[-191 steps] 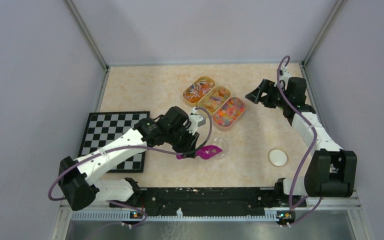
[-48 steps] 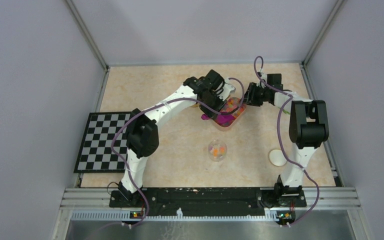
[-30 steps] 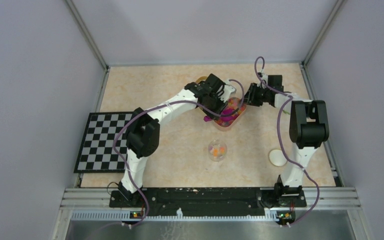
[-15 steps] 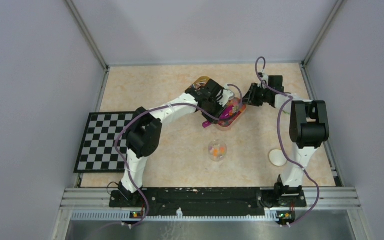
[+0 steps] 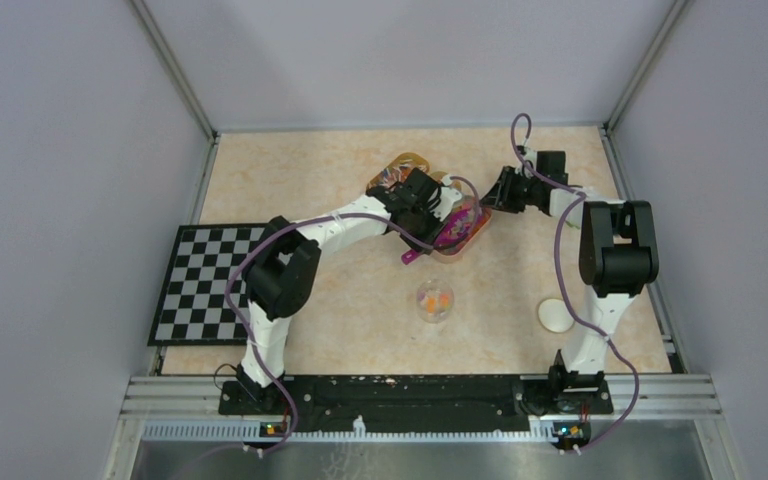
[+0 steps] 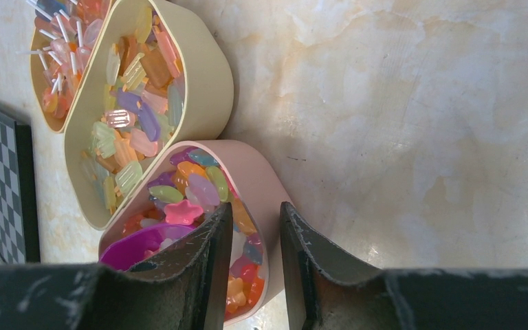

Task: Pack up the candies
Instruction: Scoop the fake candies from the storage box, then place the fake candies in the packing bottle.

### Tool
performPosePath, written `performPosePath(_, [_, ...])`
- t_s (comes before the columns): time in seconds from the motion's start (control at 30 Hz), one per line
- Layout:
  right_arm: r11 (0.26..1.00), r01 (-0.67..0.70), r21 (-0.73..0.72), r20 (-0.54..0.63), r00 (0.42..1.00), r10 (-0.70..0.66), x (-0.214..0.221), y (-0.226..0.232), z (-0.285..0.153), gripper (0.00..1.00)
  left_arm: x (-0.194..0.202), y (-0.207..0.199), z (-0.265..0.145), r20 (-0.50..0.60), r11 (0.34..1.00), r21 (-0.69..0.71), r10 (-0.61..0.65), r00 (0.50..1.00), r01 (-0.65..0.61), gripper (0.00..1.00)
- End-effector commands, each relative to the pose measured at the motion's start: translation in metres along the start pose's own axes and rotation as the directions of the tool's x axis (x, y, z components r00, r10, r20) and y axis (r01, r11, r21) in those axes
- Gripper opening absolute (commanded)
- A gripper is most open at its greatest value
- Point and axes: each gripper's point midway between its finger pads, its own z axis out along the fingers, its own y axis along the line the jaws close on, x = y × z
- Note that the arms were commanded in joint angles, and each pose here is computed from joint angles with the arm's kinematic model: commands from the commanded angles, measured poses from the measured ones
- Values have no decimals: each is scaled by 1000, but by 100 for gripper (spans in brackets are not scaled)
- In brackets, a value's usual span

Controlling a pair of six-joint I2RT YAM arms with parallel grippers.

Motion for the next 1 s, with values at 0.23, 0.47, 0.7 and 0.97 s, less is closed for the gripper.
performPosePath(0.23, [998, 50, -44, 68, 997, -47, -35, 27, -12, 29, -12, 0, -27, 136, 998, -23, 57, 989, -54, 0])
performPosePath(0.47, [995, 97, -5, 66, 993, -96, -34, 18, -12, 27, -31, -8, -41, 258, 997, 1, 80, 963, -83, 0])
performPosePath(0.7, [990, 137, 35, 52, 989, -139, -29, 9, -13, 26, -55, -10, -78, 396, 998, -13, 58, 917, -57, 0])
performPosePath(0.97, [968, 245, 53, 124, 960, -250, -39, 17, -18, 0, -57, 2, -109, 475, 997, -72, 29, 880, 6, 0])
